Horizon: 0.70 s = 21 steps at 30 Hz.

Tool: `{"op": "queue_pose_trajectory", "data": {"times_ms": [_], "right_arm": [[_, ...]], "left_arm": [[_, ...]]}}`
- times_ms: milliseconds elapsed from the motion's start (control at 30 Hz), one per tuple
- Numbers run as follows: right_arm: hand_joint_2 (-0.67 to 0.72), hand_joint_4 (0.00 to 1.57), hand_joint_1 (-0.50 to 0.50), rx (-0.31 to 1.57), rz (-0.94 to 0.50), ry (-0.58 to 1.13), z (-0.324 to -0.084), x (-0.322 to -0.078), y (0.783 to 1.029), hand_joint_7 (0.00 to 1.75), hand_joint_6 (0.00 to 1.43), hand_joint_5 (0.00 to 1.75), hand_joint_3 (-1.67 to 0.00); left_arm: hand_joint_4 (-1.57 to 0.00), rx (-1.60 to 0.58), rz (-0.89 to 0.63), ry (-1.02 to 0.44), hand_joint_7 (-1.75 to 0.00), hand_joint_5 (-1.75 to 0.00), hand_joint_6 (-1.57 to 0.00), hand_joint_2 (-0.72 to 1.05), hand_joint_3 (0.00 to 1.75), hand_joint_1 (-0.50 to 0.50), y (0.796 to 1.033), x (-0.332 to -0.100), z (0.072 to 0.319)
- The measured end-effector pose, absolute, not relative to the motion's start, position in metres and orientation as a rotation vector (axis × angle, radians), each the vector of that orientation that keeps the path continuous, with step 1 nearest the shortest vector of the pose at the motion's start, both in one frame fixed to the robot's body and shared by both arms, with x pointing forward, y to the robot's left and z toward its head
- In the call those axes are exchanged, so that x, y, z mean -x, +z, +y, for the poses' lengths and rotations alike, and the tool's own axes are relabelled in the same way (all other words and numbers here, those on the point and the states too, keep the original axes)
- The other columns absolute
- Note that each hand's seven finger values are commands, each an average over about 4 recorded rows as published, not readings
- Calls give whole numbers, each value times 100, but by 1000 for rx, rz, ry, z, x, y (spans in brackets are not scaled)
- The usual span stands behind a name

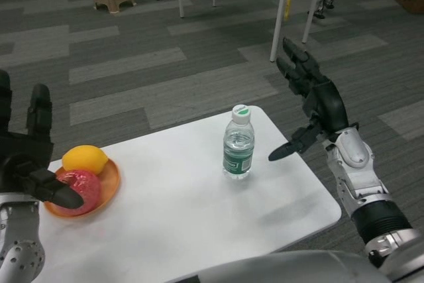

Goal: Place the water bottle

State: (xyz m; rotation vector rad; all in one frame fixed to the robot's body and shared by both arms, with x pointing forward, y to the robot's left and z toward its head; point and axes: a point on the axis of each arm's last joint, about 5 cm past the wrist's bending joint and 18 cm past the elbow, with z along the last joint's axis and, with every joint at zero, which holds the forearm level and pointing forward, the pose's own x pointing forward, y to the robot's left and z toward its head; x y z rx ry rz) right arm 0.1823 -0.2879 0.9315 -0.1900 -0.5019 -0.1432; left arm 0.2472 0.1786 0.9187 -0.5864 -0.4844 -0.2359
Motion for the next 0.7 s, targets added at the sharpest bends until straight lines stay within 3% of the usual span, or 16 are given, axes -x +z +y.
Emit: {"op": "queue_pose_trajectory", "data": {"times_ms": [133, 267, 300, 400, 433, 500, 533, 567, 633, 667, 700], "right_arm": [[23, 0, -50, 155, -567, -220, -284, -182, 936, 0, 0, 0, -32], [12, 6, -50, 69, -679, -272, -274, -185, 941, 0, 0, 0, -22], [6, 13, -50, 50, -701, -280, -272, -186, 942, 0, 0, 10, -18], [-13, 47, -50, 7, -751, -317, -266, -189, 944, 0, 0, 65, -16], [-13, 56, -50, -10, -767, -337, -264, -189, 944, 0, 0, 78, -16], [0, 57, -50, -37, -785, -371, -263, -189, 944, 0, 0, 97, -12], [8, 47, -50, -46, -788, -381, -262, -189, 944, 0, 0, 102, -10], [17, 31, -49, -52, -789, -386, -262, -189, 944, 0, 0, 87, -8], [27, 6, -49, -56, -787, -383, -261, -189, 943, 0, 0, 39, -8], [28, 0, -48, -56, -784, -379, -260, -189, 943, 0, 0, 12, -8], [30, 0, -48, -56, -781, -374, -259, -190, 942, 0, 0, 5, -8]], "left_arm": [[0, 586, -484, -236, 0, 0, 0, -72, 9, -48, 919, -247, 179], [0, 586, -484, -236, 0, 0, 0, -72, 2, -48, 919, -247, 179], [0, 586, -484, -236, 0, 0, 0, -72, 4, -48, 919, -247, 179], [0, 586, -485, -235, 0, 0, 0, -72, 4, -48, 919, -247, 179], [0, 586, -485, -235, 0, 0, 0, -72, 2, -48, 919, -247, 179], [0, 586, -485, -235, 0, 0, 0, -72, 0, -48, 919, -247, 179], [0, 586, -485, -235, 0, 0, 0, -72, 2, -48, 919, -247, 179], [0, 586, -485, -235, 0, 0, 0, -72, 4, -48, 919, -247, 179], [0, 586, -485, -235, 0, 0, 0, -72, 4, -47, 919, -247, 179], [0, 586, -485, -235, 0, 0, 0, -72, 4, -47, 919, -247, 179], [0, 586, -485, -235, 0, 0, 0, -72, 2, -47, 919, -247, 179]]}}
